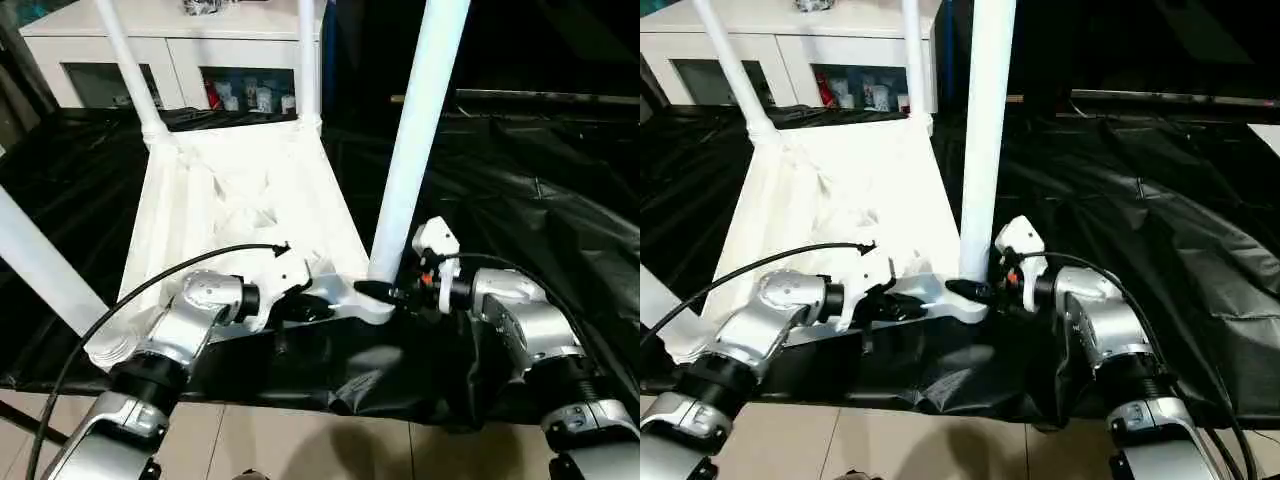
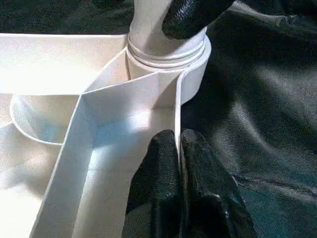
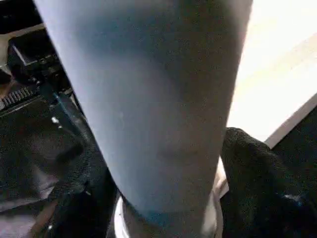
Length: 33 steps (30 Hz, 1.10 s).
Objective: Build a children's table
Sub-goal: Rotate leg to tighten
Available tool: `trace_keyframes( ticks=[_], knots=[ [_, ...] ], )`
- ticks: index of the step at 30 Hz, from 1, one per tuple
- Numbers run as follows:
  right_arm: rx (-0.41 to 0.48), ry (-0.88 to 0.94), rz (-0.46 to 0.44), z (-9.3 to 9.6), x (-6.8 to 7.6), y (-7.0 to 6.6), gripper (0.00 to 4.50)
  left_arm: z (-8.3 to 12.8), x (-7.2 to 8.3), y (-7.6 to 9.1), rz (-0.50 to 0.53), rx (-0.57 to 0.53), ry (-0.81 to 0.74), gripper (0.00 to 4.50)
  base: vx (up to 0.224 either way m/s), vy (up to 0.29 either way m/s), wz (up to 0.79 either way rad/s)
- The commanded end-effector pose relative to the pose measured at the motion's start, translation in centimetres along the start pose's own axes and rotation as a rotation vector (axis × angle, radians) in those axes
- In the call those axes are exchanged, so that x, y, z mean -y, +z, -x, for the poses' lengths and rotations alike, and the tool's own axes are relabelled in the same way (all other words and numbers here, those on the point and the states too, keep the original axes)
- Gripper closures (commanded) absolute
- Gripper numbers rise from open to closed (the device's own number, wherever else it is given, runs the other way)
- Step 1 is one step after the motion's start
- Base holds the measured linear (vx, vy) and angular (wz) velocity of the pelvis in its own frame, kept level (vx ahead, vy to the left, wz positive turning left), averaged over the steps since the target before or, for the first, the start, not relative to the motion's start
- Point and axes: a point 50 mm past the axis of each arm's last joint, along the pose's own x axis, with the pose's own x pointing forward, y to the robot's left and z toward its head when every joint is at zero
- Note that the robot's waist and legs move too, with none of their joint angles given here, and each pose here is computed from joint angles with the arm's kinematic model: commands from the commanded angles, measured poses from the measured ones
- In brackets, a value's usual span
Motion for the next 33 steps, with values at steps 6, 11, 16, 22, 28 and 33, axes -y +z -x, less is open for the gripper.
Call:
trace_keyframes(
  ticks=[6,11,16,22,28,33],
  knots=[
    [-0.04,0.014,0.03,0.3,0.0,-0.2,2.09,-0.3,0.4,0.6,0.007,0.063,-0.038,4.5,0.0,0.0,0.0],
    [-0.03,-0.014,-0.003,0.1,-0.1,-0.5,2.41,-0.3,0.0,0.6,0.016,0.057,0.004,4.5,0.0,0.0,0.0],
    [-0.013,-0.086,-0.043,-0.5,-0.2,-1.1,2.49,-0.8,-0.7,1.0,0.026,0.061,0.085,4.5,0.0,0.0,0.0],
    [0.016,-0.444,-0.157,-2.5,0.5,-2.2,2.51,-2.5,-2.4,1.8,0.056,0.03,0.314,4.5,0.0,0.0,0.0],
    [0.029,-0.639,-0.208,-5.2,-0.4,-2.2,2.52,-5.2,-2.3,3.4,0.068,0.038,0.399,4.5,0.0,0.0,0.0],
    [0.109,-0.614,-0.235,-5.3,-0.3,-1.4,1.83,-5.2,-2.1,3.4,0.033,0.047,0.345,4.5,0.0,0.0,0.0]
  ],
)
